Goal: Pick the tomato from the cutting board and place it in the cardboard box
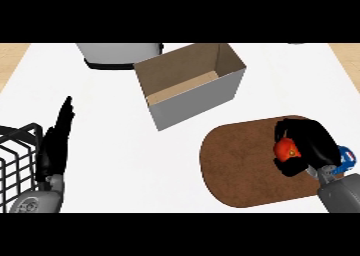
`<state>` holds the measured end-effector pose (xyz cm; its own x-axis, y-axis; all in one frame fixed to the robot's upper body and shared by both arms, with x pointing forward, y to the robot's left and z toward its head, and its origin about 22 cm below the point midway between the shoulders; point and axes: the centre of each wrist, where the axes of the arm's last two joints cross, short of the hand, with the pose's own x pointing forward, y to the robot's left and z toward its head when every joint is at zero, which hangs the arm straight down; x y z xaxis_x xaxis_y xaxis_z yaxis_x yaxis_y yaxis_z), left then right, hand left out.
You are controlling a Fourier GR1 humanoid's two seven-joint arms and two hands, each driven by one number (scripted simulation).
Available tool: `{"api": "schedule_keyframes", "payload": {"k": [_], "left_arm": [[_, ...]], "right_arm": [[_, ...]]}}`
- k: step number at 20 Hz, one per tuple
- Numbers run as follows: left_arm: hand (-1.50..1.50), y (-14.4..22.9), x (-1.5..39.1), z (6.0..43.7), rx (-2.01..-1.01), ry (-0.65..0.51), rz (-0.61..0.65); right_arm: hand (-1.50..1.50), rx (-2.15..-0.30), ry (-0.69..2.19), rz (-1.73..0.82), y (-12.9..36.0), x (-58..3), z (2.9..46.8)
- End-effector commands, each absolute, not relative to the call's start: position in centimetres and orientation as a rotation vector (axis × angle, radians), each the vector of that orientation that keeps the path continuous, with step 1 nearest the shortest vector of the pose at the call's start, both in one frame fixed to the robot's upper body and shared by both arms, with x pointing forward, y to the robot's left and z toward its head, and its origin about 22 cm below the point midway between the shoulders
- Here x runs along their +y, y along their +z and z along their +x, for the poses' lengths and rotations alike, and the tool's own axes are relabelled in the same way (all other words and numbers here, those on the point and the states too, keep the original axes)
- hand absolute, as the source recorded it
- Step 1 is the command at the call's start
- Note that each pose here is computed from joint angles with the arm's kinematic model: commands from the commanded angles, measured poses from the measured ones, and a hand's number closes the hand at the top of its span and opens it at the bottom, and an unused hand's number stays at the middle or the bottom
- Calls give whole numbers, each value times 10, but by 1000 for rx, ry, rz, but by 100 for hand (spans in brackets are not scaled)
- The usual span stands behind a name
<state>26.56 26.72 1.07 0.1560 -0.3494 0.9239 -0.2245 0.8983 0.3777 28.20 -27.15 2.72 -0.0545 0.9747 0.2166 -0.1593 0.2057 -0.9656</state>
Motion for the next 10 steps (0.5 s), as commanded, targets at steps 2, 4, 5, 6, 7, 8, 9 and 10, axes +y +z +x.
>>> {"api": "schedule_keyframes", "payload": {"k": [2, 4, 5, 6, 7, 8, 9, 10], "left_arm": [[0, 9, 334, 247, -1339, -168, 676], [0, 20, 333, 257, -1343, -178, 659], [0, 13, 339, 250, -1344, -189, 663], [0, 12, 338, 250, -1345, -181, 667], [0, 10, 340, 248, -1337, -177, 670], [0, 13, 334, 251, -1333, -195, 657], [0, 15, 338, 247, -1359, -212, 641], [0, 17, 331, 249, -1349, -192, 659]], "right_arm": [[150, -1112, 918, -1170, 35, -280, 272], [150, -1180, 863, -1232, 65, -273, 275], [150, -1242, 824, -1246, 79, -257, 276], [150, -1299, 814, -1278, 82, -258, 265], [150, -1379, 791, -1305, 103, -259, 271], [150, -1401, 834, -1337, 105, -252, 269], [150, -1423, 818, -1319, 108, -240, 269], [150, -1453, 832, -1295, 106, -229, 254]]}}
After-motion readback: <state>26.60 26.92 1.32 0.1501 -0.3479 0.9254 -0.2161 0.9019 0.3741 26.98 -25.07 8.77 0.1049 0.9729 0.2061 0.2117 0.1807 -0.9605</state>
